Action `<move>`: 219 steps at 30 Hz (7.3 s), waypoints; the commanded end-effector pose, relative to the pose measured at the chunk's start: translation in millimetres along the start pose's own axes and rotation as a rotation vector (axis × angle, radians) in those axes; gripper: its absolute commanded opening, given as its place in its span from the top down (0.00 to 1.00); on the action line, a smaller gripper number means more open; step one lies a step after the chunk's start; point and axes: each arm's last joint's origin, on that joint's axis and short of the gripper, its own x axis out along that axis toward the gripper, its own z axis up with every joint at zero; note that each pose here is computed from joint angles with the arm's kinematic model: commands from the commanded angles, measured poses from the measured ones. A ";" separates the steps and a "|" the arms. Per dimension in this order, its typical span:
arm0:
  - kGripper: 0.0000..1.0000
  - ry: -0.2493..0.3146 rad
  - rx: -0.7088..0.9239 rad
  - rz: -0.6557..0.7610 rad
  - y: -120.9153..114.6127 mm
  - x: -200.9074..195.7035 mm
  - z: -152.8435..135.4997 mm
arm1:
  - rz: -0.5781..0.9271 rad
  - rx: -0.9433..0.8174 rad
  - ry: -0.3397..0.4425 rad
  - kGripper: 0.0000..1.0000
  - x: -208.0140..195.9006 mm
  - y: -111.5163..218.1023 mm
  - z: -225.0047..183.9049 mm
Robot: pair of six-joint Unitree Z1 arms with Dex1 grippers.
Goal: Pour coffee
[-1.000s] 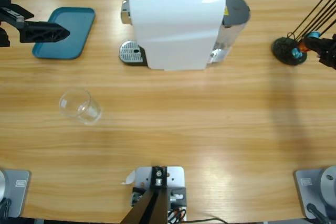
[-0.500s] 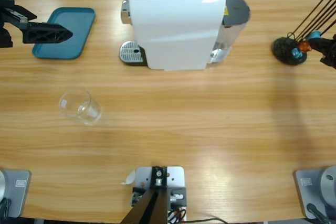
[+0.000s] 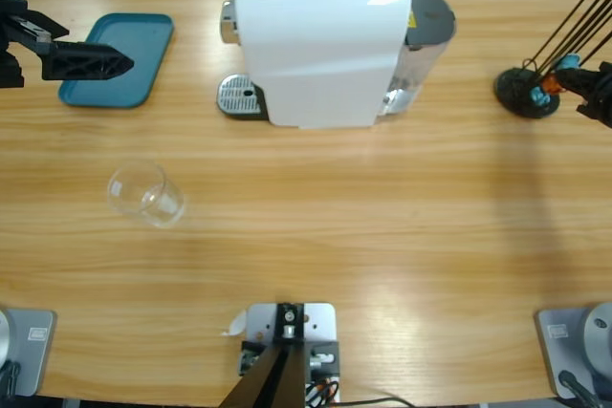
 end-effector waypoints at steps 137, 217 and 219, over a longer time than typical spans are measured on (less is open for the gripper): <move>0.03 0.041 -0.009 -0.028 21.1 -12.8 -67.4 | 0.939 -0.933 -0.058 0.01 -20.0 264.2 164.0; 0.00 -0.035 -0.046 -0.038 32.0 -56.3 -97.5 | 0.495 0.121 0.470 1.00 16.0 345.2 21.4; 0.00 -0.034 -0.046 -0.037 31.9 -55.8 -97.4 | 0.459 0.092 0.502 1.00 17.8 341.8 15.1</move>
